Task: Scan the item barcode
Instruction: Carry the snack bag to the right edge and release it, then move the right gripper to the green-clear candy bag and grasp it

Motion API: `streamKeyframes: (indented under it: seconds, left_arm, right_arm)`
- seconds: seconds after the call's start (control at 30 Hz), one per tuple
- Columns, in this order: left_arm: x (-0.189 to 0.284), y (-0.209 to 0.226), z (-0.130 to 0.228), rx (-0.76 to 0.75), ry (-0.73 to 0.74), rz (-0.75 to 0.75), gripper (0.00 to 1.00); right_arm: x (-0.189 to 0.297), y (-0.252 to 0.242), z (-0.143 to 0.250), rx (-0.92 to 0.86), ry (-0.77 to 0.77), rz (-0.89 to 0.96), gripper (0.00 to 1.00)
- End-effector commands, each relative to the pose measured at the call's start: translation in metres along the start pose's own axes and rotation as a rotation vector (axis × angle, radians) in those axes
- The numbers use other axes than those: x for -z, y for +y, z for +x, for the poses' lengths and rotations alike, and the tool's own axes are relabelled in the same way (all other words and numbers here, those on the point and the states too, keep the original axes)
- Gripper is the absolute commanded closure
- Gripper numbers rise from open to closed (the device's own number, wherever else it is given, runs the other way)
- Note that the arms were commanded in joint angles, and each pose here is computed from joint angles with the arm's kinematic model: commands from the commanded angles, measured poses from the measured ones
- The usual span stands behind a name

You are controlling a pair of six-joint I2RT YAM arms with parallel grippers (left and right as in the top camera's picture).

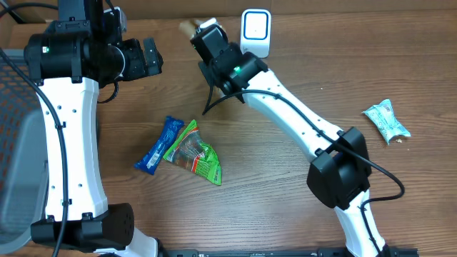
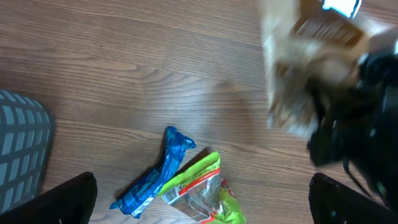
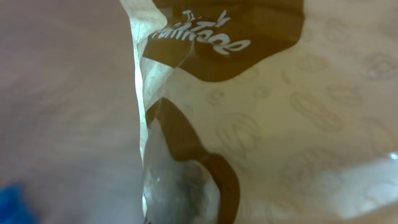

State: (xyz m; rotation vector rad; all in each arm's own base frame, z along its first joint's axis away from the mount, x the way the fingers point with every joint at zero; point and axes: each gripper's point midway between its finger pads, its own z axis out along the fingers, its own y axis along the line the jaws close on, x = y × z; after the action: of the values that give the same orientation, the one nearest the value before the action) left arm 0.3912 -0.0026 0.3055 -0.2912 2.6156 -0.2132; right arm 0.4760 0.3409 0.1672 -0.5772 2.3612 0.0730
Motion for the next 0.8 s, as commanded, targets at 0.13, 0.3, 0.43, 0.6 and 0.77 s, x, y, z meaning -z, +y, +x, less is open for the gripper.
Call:
streamKeyframes:
  seconds: [0.13, 0.3, 0.43, 0.6, 0.77]
  left_arm:
    - [0.003, -0.002, -0.003, 0.004, -0.011, 0.006, 0.00]
    - [0.003, -0.002, -0.003, 0.005, -0.011, 0.006, 0.01]
    - [0.003, -0.002, -0.003, 0.004, -0.011, 0.006, 0.00]
    - [0.003, -0.002, -0.003, 0.004, -0.011, 0.006, 0.00]
    - [0.003, -0.002, -0.003, 0.004, -0.011, 0.006, 0.00]
  right_arm:
    - [0.048, -0.006, 0.022, -0.196, 0.191, -0.449, 0.96]
    - [0.054, -0.116, 0.068, -0.465, 0.372, -0.442, 0.96]
    - [0.069, -0.211, 0.124, -0.711, 0.499, -0.330, 0.96]
    - [0.076, -0.310, 0.203, -0.928, 0.565, -0.162, 0.96]
    - [0.074, -0.359, 0.272, -1.084, 0.592, -0.064, 0.96]
